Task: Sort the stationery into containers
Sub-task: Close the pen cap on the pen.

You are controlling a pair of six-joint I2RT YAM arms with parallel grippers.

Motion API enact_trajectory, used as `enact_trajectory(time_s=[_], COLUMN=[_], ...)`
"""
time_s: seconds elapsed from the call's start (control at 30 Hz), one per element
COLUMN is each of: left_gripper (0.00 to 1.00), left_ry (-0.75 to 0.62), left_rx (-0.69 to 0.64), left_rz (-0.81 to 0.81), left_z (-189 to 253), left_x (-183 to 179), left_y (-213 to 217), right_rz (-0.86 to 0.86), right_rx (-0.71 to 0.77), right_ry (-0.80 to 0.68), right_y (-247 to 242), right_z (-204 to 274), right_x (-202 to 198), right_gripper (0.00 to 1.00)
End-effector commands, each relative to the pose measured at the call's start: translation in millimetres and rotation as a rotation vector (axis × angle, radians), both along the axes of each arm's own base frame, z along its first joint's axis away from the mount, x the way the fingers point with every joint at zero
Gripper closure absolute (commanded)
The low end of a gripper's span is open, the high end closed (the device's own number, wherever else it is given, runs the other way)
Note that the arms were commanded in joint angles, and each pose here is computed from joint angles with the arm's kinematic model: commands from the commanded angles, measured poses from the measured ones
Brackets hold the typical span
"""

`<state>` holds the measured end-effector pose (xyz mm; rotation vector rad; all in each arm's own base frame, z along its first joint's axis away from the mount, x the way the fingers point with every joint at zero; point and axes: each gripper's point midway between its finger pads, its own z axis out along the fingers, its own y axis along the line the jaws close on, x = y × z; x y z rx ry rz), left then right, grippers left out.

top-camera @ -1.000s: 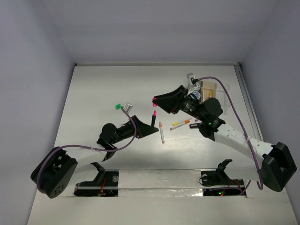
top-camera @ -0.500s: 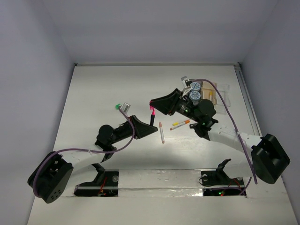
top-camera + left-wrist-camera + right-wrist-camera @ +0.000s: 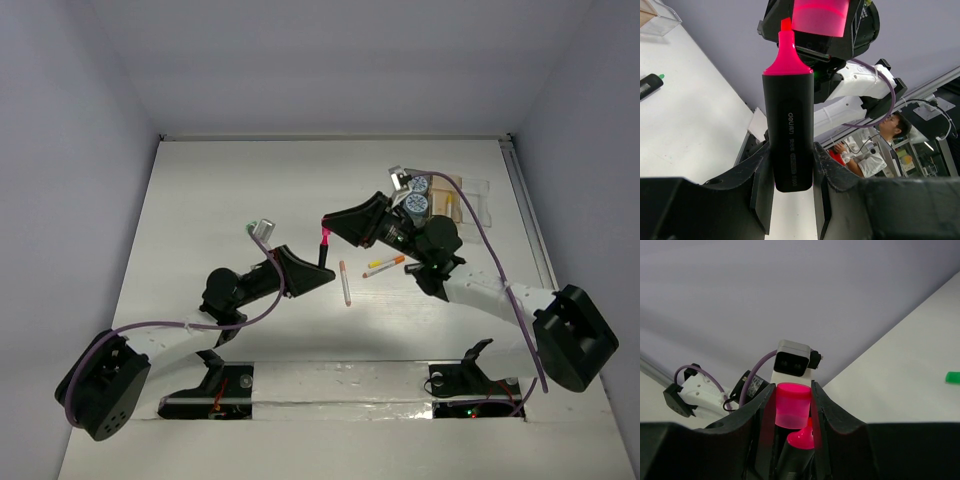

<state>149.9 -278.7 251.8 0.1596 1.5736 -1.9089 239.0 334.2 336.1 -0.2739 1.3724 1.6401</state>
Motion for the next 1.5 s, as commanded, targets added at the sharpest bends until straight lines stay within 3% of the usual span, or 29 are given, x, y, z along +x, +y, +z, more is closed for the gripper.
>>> enact_trajectory(time_s=[0.0, 0.5, 1.47], left_gripper=[1.0, 1.0, 1.0], left_ry=[-0.558, -0.57, -0.626], left_rx=[-0.399, -0.409, -0.447], left_rz=[-0.007, -0.021, 0.044], left_z=[114.2, 117.5, 135.1], left_x=[-60.4, -65.7, -52.8], left_y=[44.7, 47.0, 45.2], right_rz=[-0.004, 0.024, 0.126], right_rx=[0.068, 0.088, 0.266], right_ry=[-0.054, -0.027, -0.087], right_y=[-6.5, -3.6, -16.1], right_z=[20.1, 12.4, 20.4], right_x=[-1.4, 5.5, -32.5], right_gripper=[0.93, 0.93, 0.92])
